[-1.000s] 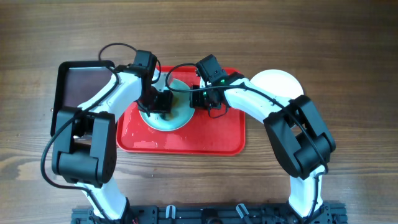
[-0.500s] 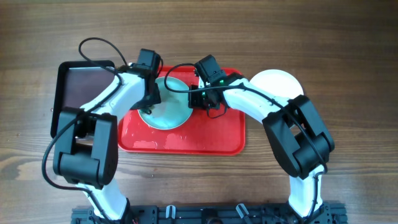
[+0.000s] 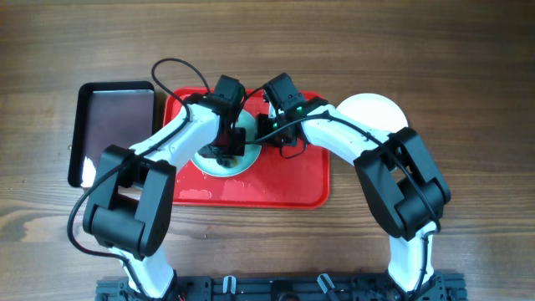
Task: Clean dirty plates on tray and stack at the side
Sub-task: 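Scrub the teal plate with the sponge while the right gripper holds it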
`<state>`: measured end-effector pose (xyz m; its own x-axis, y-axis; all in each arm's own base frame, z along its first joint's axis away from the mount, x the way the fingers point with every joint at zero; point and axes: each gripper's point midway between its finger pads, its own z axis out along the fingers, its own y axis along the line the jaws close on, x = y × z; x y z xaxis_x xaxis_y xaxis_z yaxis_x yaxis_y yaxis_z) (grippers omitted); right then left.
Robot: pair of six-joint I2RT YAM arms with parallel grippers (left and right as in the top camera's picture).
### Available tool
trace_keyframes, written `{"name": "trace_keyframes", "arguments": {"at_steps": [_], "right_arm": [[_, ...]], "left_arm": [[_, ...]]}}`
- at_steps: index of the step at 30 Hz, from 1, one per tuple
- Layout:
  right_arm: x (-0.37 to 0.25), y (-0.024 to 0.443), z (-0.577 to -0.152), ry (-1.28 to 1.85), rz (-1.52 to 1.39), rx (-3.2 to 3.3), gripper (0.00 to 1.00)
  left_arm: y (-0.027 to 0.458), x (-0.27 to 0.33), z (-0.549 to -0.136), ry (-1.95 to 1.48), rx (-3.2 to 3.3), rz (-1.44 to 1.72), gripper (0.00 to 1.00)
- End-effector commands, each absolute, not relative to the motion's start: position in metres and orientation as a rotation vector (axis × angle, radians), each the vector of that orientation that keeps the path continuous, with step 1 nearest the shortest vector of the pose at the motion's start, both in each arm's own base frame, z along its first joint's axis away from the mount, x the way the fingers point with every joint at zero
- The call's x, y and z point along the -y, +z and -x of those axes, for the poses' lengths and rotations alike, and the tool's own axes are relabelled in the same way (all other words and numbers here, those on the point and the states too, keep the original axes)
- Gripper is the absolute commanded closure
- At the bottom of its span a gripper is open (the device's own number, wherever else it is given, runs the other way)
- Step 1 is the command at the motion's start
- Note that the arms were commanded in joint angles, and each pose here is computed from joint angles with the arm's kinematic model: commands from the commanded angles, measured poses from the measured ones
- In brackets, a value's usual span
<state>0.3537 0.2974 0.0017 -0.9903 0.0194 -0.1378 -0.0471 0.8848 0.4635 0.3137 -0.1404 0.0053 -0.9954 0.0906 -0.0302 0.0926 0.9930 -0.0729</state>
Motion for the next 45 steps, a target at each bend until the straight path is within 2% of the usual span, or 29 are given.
{"name": "trace_keyframes", "arguments": {"at_steps": [1, 7, 14, 18, 25, 31, 34, 40, 45], "right_arm": [[-0.295, -0.013, -0.351, 0.688, 0.02, -2.947, 0.96], [-0.295, -0.014, -0.35, 0.687, 0.02, -2.951, 0.96], [-0.295, -0.014, -0.35, 0.686, 0.019, -2.953, 0.96], [-0.295, -0.014, -0.35, 0.686, 0.018, -2.953, 0.96], [-0.295, -0.014, -0.35, 0.686, 0.019, -2.953, 0.96], [-0.295, -0.013, -0.35, 0.688, 0.019, -2.951, 0.96], [-0.295, -0.014, -0.35, 0.688, 0.019, -2.952, 0.96], [-0.298, -0.012, -0.347, 0.72, 0.034, -2.957, 0.96], [-0.301, -0.012, -0.337, 0.767, 0.032, -2.997, 0.96]], "left_arm": [[0.011, 0.181, -0.295, -0.448, -3.132, -0.297, 0.96], [0.016, 0.187, -0.341, -0.483, -2.95, -0.259, 0.96], [0.016, 0.153, -0.392, -0.297, -2.813, 0.054, 0.96], [-0.002, 0.123, -0.388, -0.132, -2.849, 0.246, 0.96], [-0.018, 0.06, -0.358, 0.262, -2.862, 0.675, 0.96], [-0.017, 0.033, -0.33, 0.394, -2.92, 0.809, 0.95], [-0.022, 0.053, -0.32, 0.211, -3.059, 0.736, 0.96], [-0.005, 0.144, -0.303, -0.702, -3.242, 0.213, 0.96], [-0.008, 0.154, -0.296, -0.788, -3.24, 0.224, 0.96]]}}
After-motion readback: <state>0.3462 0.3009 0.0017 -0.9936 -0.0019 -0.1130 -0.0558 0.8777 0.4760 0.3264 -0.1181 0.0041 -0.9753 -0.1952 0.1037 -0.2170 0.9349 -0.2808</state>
